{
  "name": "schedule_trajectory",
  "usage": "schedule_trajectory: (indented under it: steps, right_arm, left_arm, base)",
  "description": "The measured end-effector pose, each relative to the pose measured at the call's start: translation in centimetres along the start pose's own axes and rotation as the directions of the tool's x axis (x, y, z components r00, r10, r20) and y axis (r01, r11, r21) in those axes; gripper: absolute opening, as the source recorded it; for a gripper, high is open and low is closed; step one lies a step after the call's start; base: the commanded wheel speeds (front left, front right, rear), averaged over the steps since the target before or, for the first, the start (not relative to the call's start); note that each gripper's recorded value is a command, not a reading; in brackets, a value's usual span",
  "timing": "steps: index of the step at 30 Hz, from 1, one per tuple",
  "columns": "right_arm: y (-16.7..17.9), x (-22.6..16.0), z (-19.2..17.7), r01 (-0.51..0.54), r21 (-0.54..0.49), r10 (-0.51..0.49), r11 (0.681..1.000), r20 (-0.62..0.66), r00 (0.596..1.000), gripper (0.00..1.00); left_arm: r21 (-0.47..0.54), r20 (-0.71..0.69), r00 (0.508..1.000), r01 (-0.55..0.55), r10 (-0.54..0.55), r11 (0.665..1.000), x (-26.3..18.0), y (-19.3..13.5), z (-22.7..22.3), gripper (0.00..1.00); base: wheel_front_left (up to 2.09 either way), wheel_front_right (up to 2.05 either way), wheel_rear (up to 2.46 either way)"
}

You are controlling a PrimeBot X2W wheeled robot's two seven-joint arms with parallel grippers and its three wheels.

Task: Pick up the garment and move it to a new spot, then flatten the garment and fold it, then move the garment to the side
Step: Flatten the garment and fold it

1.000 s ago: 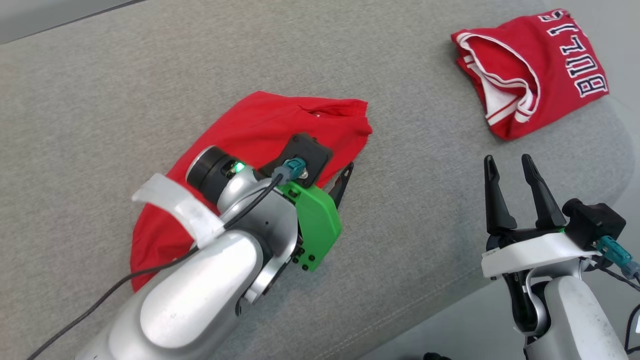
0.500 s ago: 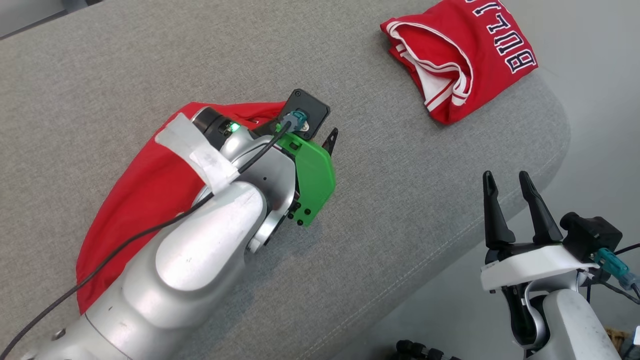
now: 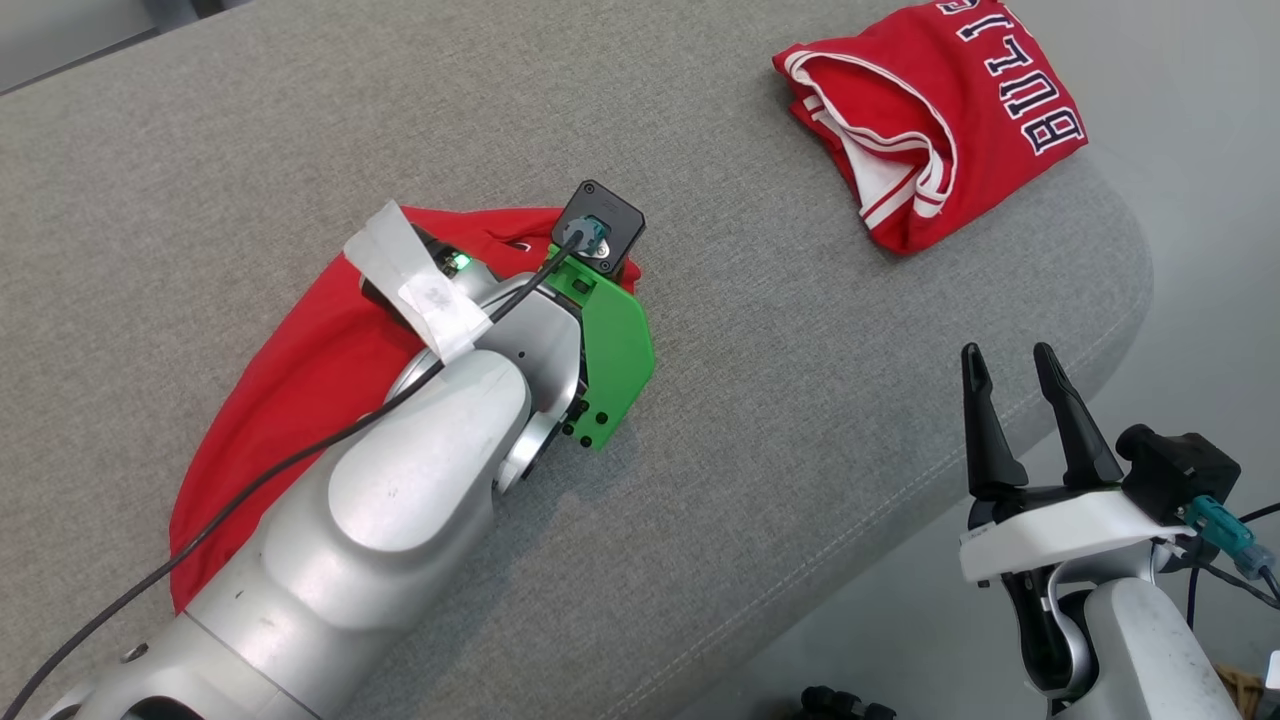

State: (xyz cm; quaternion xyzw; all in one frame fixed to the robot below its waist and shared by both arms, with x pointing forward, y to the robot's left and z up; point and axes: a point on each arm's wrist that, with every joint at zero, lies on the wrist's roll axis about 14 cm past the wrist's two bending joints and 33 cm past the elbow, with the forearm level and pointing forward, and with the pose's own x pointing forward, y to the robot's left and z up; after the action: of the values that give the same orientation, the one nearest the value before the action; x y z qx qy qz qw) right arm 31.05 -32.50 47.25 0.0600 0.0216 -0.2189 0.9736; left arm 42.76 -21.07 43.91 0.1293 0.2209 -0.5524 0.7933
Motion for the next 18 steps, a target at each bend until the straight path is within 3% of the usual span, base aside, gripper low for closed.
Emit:
schedule_trajectory:
  steps: [1,11,12,13,14,18]
  right_arm:
    - [0.0,0.0,0.0,0.000,0.000,0.000,1.000,0.000,1.000,1.00]
    - [0.3,0.4,-0.1,-0.008,0.006,0.008,1.000,0.001,1.000,1.00]
    - [0.4,0.4,-0.1,-0.011,0.007,0.011,1.000,0.001,1.000,1.00]
    - [0.5,0.4,-0.1,-0.013,0.008,0.013,1.000,0.000,1.000,1.00]
    - [0.5,0.4,-0.2,-0.016,0.009,0.016,1.000,0.000,1.000,1.00]
    - [0.9,0.4,-0.2,-0.026,0.010,0.026,1.000,-0.002,1.000,1.00]
  left_arm:
    - [0.001,-0.002,1.000,0.002,-0.002,1.000,0.0,0.0,-0.1,0.00]
    - [0.008,-0.010,1.000,0.010,-0.010,1.000,-0.4,0.0,-0.3,0.00]
    - [0.011,0.005,1.000,0.007,-0.007,1.000,-0.5,0.0,0.1,0.21]
    - [0.014,0.014,1.000,0.005,-0.005,1.000,-0.6,0.0,0.5,0.75]
    - [0.017,0.020,1.000,0.004,-0.005,1.000,-0.6,0.0,0.7,1.00]
    - [0.050,-0.008,1.000,0.012,-0.012,0.999,-0.5,-0.2,0.3,1.00]
  base:
    - [0.00,0.00,0.00]
    - [0.00,0.00,0.00]
    - [0.00,0.00,0.00]
    - [0.00,0.00,0.00]
    - [0.00,0.00,0.00]
    - [0.00,0.00,0.00]
